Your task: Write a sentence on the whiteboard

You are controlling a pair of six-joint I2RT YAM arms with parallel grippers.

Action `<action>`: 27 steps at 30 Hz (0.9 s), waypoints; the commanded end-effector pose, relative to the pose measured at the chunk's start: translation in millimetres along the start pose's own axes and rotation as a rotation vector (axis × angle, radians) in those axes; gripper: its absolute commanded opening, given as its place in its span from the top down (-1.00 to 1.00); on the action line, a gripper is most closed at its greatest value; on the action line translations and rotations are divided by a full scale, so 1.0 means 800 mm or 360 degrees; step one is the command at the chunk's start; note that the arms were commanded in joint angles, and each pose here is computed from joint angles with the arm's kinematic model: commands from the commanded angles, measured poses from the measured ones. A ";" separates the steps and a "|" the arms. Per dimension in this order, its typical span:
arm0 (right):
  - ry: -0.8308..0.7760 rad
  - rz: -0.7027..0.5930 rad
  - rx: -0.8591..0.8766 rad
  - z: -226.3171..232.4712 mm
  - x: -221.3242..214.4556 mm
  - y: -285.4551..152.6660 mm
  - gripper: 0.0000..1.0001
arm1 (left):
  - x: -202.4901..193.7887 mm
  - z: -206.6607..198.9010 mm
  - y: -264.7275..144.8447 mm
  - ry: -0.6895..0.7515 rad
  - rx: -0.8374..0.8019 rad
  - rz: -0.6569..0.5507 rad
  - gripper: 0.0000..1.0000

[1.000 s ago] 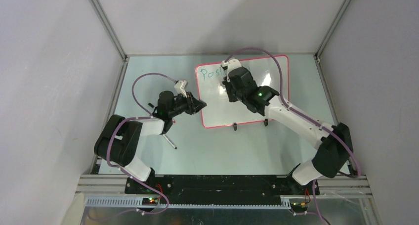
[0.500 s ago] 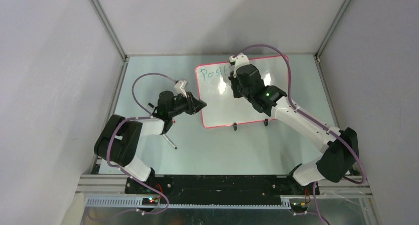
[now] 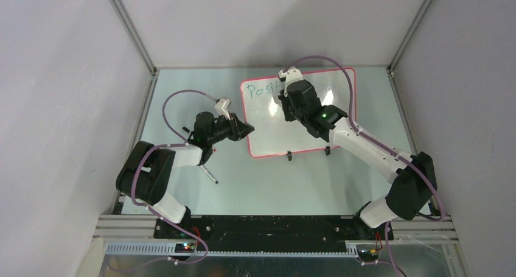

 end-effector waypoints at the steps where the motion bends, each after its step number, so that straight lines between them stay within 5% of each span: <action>1: 0.0001 -0.0047 -0.0015 -0.001 0.004 0.009 1.00 | 0.017 -0.004 0.006 0.0099 -0.0011 -0.0064 0.48; 27: -0.0017 0.0004 -0.0115 -0.004 -0.007 0.026 1.00 | 0.017 -0.005 0.005 0.0101 -0.0008 -0.0069 0.49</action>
Point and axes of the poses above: each gripper's point midway between its finger pads, its own y axis out along the fingers, its own z axis along the line the jaws close on, x = y × z, the point moved 9 cm from there along -y, back along the fingers
